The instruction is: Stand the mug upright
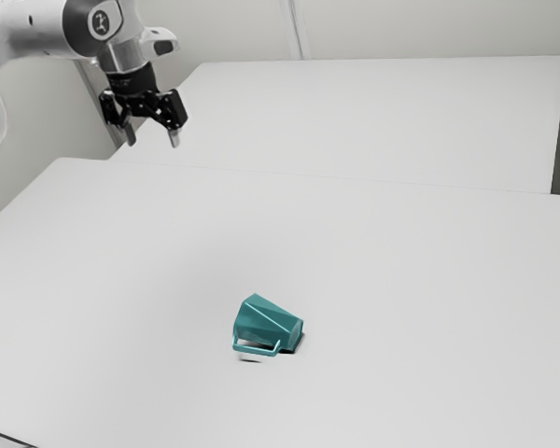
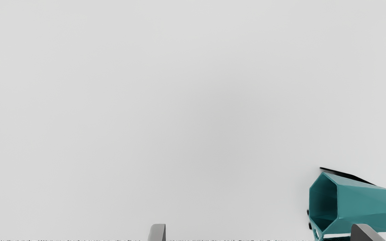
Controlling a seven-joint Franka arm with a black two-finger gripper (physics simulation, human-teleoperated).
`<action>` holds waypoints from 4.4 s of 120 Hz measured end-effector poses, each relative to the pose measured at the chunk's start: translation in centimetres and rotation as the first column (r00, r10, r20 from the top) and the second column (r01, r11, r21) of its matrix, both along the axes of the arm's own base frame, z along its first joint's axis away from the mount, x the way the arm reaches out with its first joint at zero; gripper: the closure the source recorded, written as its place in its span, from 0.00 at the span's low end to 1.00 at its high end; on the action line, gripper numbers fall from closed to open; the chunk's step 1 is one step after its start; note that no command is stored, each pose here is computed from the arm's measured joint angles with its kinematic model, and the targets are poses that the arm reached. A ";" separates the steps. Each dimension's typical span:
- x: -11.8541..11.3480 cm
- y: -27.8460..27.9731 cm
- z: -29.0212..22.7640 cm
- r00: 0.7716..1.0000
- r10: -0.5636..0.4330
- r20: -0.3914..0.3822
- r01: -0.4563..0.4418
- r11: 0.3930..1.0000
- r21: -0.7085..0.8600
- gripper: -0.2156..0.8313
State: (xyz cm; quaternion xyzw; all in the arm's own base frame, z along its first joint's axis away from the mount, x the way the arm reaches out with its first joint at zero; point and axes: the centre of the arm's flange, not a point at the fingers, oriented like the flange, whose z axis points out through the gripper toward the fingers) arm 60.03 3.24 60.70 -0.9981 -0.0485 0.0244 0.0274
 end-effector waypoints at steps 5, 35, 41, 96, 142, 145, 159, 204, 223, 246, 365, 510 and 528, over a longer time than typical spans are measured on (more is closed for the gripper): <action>0.0 0.5 -0.4 1.000 0.010 -0.009 -0.010 1.000 -0.018 0.21; -1.6 6.9 -12.8 0.978 0.163 -0.128 -0.196 0.926 -0.322 0.21; -2.3 6.9 -16.1 0.974 0.176 -0.144 -0.221 0.883 -0.414 0.21; -9.2 2.4 -30.4 0.998 0.054 0.031 -0.015 0.693 -0.721 0.21; -12.2 -0.5 -32.6 0.982 0.061 0.180 0.124 0.515 -0.848 0.21; -12.4 -0.5 -32.6 0.981 0.058 0.185 0.131 0.504 -0.853 0.21; -13.1 -1.3 -33.1 0.978 0.029 0.208 0.171 0.468 -0.867 0.21; -13.5 -5.3 -34.2 0.961 -0.035 0.276 0.266 0.403 -0.876 0.21; -13.6 -6.5 -34.5 0.954 -0.037 0.298 0.288 0.402 -0.869 0.23; -13.5 -6.3 -34.6 0.949 -0.027 0.315 0.297 0.418 -0.859 0.48; -12.2 -6.4 -31.2 0.910 -0.063 0.410 0.395 0.432 -0.811 0.94; -3.9 -1.1 -27.6 0.836 -0.543 0.072 0.548 0.833 -0.078 0.69; -3.9 -1.2 -27.5 0.854 -0.515 0.076 0.520 0.850 -0.080 0.46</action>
